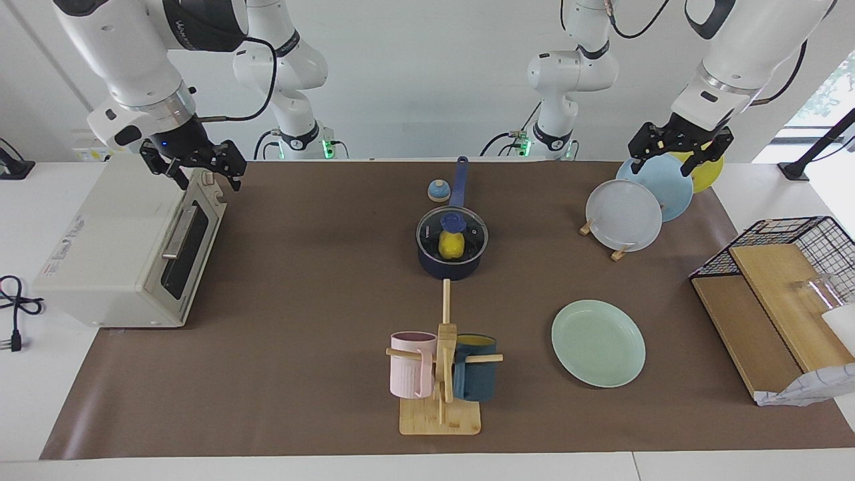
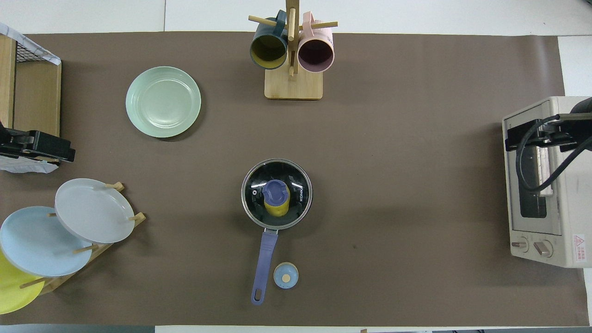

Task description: Transfer potato from pot to plate

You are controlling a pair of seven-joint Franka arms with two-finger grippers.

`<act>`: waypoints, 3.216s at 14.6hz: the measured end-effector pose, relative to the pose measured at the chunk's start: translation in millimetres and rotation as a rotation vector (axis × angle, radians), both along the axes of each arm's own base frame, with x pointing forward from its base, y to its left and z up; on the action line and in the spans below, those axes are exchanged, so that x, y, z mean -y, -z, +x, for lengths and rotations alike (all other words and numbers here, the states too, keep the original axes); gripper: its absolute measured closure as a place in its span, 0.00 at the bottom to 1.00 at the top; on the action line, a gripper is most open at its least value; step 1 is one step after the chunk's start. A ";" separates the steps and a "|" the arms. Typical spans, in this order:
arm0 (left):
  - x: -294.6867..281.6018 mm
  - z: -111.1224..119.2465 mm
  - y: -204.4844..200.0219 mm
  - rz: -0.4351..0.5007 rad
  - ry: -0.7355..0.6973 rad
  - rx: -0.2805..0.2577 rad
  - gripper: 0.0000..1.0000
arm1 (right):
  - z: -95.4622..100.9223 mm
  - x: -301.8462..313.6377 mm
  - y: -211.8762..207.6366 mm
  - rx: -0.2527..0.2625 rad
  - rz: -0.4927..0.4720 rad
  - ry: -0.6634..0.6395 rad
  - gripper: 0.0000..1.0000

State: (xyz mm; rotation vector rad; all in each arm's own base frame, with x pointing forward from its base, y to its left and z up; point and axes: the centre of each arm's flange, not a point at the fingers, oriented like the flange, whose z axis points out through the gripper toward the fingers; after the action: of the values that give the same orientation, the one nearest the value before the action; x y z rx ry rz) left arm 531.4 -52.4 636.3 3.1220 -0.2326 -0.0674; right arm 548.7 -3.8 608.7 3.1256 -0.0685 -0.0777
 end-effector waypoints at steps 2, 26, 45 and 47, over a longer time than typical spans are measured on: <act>0.0 0.0 0.0 0.000 0.000 0.000 0.00 | 0.0 0.0 0.0 0.000 0.000 0.000 0.00; 0.2 3.1 3.2 -0.002 0.000 0.018 0.00 | -26.6 -374.7 59.4 0.037 0.008 -0.066 0.00; 0.2 3.3 3.8 -0.002 0.000 0.018 0.00 | -57.4 -462.0 196.8 0.077 -0.026 -0.193 0.00; 0.3 3.4 3.8 -0.002 0.000 0.019 0.00 | -58.3 -461.4 198.8 0.073 -0.029 -0.193 0.00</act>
State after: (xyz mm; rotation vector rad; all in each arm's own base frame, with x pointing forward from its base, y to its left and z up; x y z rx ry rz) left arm 534.8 -52.7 632.5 3.1221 -0.2321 -0.0376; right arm 490.4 457.6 409.9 3.0862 0.2290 0.0399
